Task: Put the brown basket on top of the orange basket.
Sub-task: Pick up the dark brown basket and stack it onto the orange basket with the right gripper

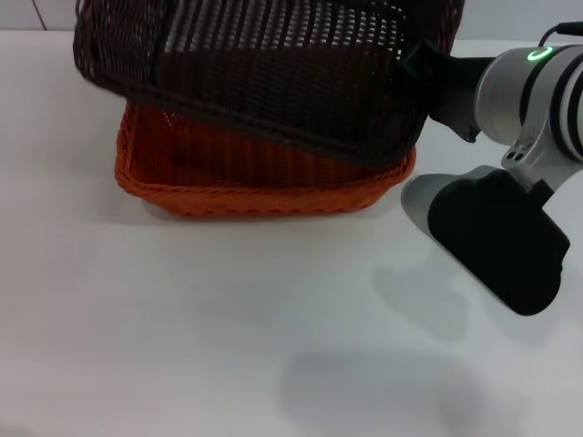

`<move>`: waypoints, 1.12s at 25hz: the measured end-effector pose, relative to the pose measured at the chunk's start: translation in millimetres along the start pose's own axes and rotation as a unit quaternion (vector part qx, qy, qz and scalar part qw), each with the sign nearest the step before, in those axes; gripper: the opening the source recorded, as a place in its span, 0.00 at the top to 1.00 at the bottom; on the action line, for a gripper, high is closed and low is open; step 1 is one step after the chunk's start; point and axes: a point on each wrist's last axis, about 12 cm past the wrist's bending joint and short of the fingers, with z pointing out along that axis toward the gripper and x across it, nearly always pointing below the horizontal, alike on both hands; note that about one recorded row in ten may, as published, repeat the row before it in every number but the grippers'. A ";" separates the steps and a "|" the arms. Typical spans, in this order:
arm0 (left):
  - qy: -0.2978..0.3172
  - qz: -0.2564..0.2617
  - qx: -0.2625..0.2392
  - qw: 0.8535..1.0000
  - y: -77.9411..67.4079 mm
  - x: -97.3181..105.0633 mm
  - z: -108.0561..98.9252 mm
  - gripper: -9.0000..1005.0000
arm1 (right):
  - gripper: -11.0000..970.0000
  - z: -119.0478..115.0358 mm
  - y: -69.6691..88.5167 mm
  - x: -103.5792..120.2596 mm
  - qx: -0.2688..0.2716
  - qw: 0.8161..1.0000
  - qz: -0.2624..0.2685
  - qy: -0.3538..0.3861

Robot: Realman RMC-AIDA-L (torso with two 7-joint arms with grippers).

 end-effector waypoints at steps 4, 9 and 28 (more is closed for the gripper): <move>0.005 0.000 0.000 1.000 0.1 2.2 -1.1 0.41 | 0.77 0.3 2.2 -7.5 -0.003 1.000 0.019 -0.002; 0.007 -0.001 0.002 1.000 -1.1 2.0 -0.4 0.41 | 0.72 -0.7 6.0 -8.9 -0.009 1.000 0.020 -0.001; 0.013 0.006 0.007 1.000 -1.7 0.7 3.3 0.40 | 0.41 -28.5 19.1 -51.9 -0.024 0.997 0.028 -0.070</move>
